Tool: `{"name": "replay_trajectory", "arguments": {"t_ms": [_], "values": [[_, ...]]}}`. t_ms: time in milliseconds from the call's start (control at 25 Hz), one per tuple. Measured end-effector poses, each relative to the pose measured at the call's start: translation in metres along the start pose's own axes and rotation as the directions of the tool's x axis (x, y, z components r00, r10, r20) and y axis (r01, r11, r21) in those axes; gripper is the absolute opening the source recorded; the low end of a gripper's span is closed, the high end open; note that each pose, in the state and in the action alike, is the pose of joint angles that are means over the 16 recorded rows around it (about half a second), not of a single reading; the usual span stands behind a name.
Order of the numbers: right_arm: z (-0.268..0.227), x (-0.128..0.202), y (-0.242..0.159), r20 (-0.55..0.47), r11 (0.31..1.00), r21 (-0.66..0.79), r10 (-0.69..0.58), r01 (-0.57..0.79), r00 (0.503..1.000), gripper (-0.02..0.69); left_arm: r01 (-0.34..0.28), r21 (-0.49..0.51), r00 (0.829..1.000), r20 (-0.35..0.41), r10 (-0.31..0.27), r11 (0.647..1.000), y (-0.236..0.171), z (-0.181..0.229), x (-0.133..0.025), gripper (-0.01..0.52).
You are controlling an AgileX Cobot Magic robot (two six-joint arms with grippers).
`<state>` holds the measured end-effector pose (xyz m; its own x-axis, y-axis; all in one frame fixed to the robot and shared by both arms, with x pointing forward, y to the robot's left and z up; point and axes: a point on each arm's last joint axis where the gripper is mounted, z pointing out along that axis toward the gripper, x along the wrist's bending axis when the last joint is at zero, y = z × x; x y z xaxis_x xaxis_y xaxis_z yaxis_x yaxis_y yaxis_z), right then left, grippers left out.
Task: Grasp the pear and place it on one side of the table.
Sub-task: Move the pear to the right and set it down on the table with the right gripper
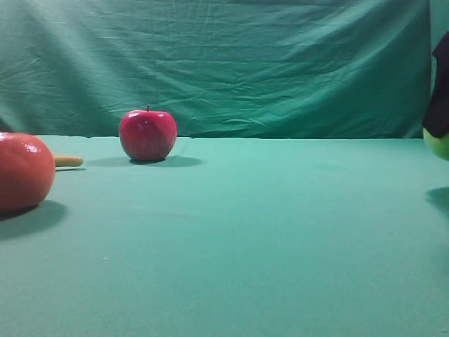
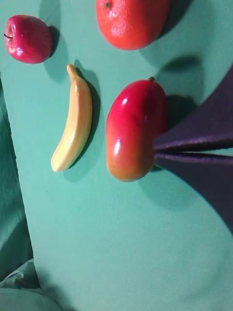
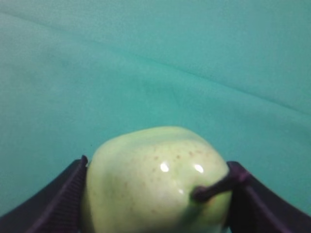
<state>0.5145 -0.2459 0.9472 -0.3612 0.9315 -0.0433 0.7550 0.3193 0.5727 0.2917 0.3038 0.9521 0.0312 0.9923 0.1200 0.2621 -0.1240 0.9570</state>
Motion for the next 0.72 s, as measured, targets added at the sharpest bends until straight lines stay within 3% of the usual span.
{"name": "replay_trajectory", "arguments": {"t_ms": [720], "values": [[-0.03,0.004,0.013,-0.032,0.999,-0.047,-0.008,0.006,0.999,0.664,0.0,0.0,1.0,0.0,0.0,1.0,0.0,0.0,0.0,0.0]]}}
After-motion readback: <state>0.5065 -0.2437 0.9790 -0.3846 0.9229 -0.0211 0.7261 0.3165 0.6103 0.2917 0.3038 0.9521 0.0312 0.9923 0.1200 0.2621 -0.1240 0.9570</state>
